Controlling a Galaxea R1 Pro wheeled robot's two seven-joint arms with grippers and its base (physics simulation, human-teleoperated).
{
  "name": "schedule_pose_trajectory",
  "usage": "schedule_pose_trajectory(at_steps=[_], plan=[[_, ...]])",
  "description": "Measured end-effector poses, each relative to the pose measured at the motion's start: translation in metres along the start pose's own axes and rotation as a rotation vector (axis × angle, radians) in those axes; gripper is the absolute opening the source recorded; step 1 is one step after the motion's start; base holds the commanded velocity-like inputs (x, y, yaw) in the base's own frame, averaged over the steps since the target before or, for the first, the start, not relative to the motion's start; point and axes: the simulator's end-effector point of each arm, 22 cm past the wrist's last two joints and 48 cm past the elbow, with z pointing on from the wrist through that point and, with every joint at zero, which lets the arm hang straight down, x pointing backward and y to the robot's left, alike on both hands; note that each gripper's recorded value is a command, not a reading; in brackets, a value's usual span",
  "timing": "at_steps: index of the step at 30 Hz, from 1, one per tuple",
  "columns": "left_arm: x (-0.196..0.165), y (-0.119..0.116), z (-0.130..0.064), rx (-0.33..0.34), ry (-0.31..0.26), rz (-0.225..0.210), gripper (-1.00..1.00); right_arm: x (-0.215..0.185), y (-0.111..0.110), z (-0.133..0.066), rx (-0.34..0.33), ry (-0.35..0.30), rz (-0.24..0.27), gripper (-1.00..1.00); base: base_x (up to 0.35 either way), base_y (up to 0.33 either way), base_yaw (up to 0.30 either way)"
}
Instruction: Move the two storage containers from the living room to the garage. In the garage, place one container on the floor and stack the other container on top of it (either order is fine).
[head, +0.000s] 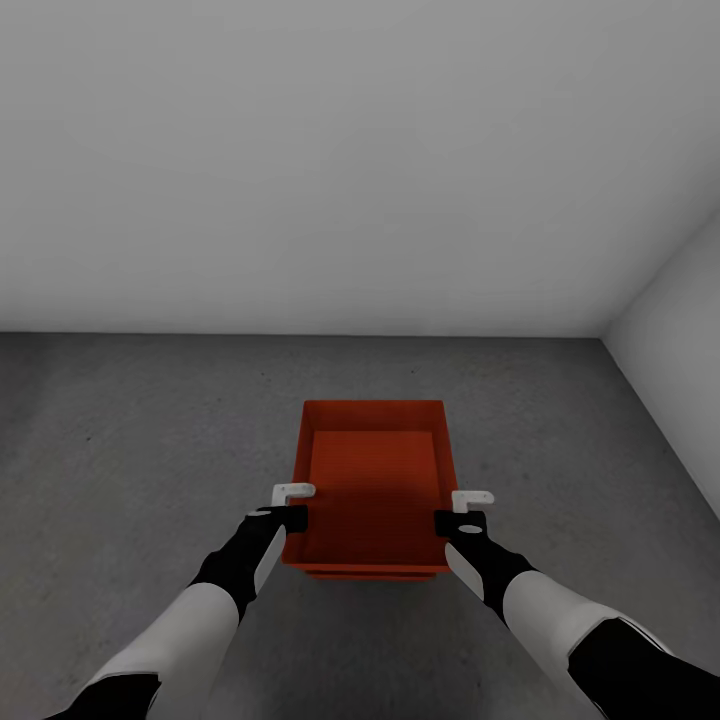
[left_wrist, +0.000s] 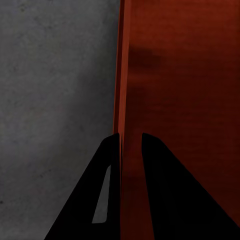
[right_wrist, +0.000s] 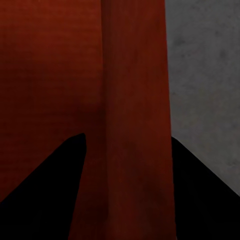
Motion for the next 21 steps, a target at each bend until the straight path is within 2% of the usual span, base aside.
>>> schedule_pose_trajectory(at_steps=[9, 21], plan=[[0.002, 0.000, 0.006, 0.000, 0.000, -0.001, -1.00, 0.003, 0.001, 0.005, 0.000, 0.000, -0.001, -1.00, 0.000, 0.000, 0.000], [0.009, 0.001, 0.023, -0.001, -0.001, -0.001, -1.00, 0.011, 0.005, 0.021, -0.001, -0.001, 0.000, -1.00, 0.000, 0.000, 0.000]])
